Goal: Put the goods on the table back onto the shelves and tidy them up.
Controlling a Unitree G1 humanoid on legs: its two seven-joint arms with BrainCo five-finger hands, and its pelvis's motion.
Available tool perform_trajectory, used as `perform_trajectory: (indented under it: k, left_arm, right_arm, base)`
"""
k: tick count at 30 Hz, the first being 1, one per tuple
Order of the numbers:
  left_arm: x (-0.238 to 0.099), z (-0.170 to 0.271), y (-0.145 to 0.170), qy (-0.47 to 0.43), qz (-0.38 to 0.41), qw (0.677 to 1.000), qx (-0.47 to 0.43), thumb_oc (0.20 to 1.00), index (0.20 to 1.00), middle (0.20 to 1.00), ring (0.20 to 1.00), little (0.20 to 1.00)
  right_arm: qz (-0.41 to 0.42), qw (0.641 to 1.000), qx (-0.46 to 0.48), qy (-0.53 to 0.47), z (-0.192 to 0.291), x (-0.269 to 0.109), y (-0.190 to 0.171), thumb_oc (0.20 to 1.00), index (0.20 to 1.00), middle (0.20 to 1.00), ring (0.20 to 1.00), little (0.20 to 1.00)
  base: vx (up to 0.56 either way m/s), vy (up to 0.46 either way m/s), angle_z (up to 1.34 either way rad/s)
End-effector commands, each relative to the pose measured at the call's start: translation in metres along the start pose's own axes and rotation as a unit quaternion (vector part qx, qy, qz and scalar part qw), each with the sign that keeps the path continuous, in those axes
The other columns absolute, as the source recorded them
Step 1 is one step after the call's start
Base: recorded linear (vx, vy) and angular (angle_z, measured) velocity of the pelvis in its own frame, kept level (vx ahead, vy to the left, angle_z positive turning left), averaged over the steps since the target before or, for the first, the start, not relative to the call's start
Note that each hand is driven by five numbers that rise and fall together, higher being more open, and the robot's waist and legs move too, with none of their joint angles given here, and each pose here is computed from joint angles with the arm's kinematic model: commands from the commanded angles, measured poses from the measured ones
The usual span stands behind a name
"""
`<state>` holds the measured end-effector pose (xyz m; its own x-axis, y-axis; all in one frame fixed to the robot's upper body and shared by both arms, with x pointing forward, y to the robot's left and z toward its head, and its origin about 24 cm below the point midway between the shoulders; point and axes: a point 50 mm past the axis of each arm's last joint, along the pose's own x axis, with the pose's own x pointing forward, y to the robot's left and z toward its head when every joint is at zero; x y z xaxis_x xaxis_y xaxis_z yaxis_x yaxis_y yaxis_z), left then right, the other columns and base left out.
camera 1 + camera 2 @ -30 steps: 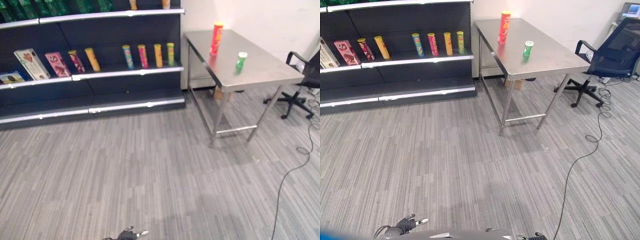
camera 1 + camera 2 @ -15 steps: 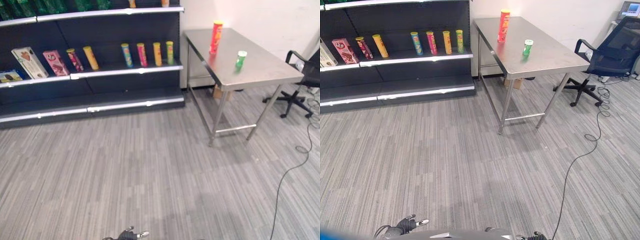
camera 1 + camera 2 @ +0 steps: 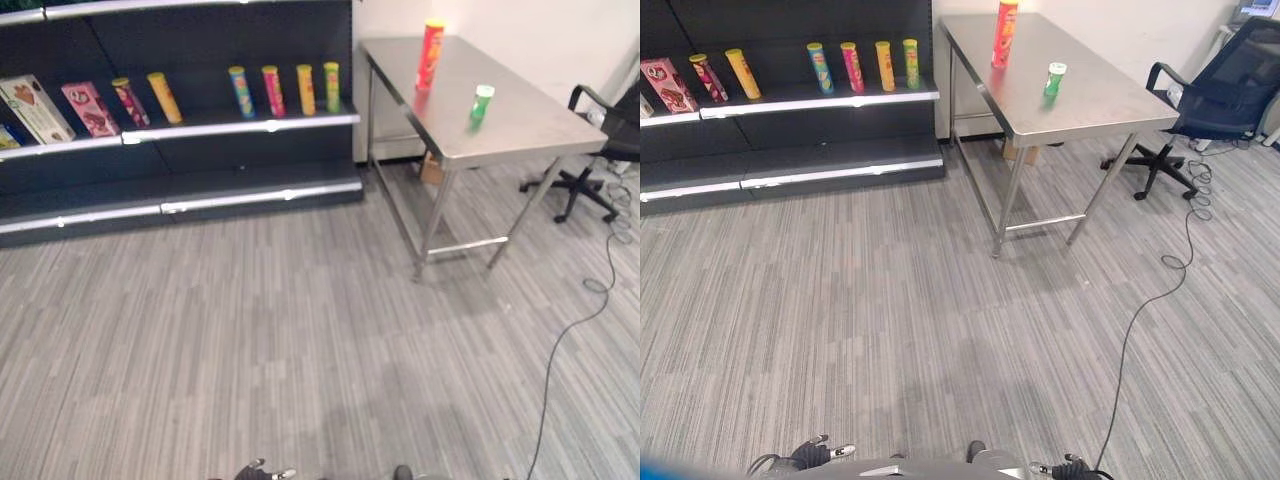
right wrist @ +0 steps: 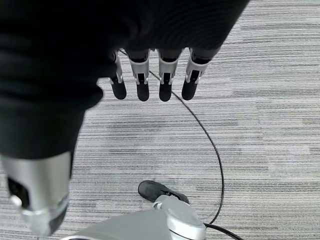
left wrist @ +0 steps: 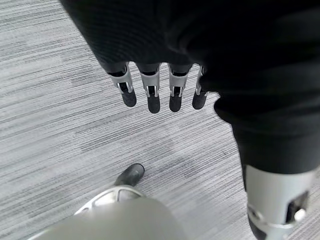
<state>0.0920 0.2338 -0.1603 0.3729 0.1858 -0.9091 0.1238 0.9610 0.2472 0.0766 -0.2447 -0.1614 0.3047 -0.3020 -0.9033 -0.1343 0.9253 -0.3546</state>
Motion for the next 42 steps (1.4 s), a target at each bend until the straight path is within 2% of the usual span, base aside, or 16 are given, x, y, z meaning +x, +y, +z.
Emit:
perform_trajectory:
  k: [1,12,19,25,33,42]
  left_arm:
    - [0.003,0.017,0.017,-0.020,0.022,0.999,0.037,1.000,1.000,1.000,1.000,1.000]
    - [0.005,0.051,0.020,-0.069,0.033,0.996,0.038,1.000,1.000,1.000,1.000,1.000]
    - [0.005,0.063,0.002,-0.095,0.006,0.995,0.020,1.000,1.000,1.000,1.000,1.000]
    - [0.005,0.061,-0.011,-0.091,-0.015,0.995,0.023,1.000,1.000,1.000,1.000,1.000]
    - [0.005,0.053,-0.004,-0.072,0.002,0.997,-0.005,1.000,1.000,1.000,1.000,1.000]
    - [0.005,0.047,-0.005,-0.067,0.012,0.997,-0.035,1.000,1.000,1.000,1.000,1.000]
  right_arm:
    - [-0.018,0.999,-0.036,-0.019,0.017,0.003,-0.015,1.000,1.000,1.000,1.000,1.000]
    - [-0.040,0.999,-0.001,-0.023,0.021,0.004,-0.024,1.000,1.000,1.000,1.000,1.000]
    - [-0.050,0.999,-0.007,0.005,0.001,0.002,-0.033,1.000,1.000,1.000,1.000,1.000]
    - [-0.070,0.997,-0.011,-0.017,0.010,0.002,-0.051,1.000,1.000,1.000,1.000,1.000]
    - [-0.085,0.996,0.004,-0.026,0.017,0.002,-0.054,1.000,1.000,1.000,1.000,1.000]
    - [-0.086,0.995,-0.035,-0.019,0.012,0.002,-0.054,1.000,1.000,1.000,1.000,1.000]
  base:
    - [0.02,0.146,-0.18]
    - [0.15,0.021,0.09]
    - [0.39,-0.120,0.22]
    - [0.30,-0.239,0.38]
    - [0.29,-0.292,-0.02]
    - [0.32,0.105,-0.29]
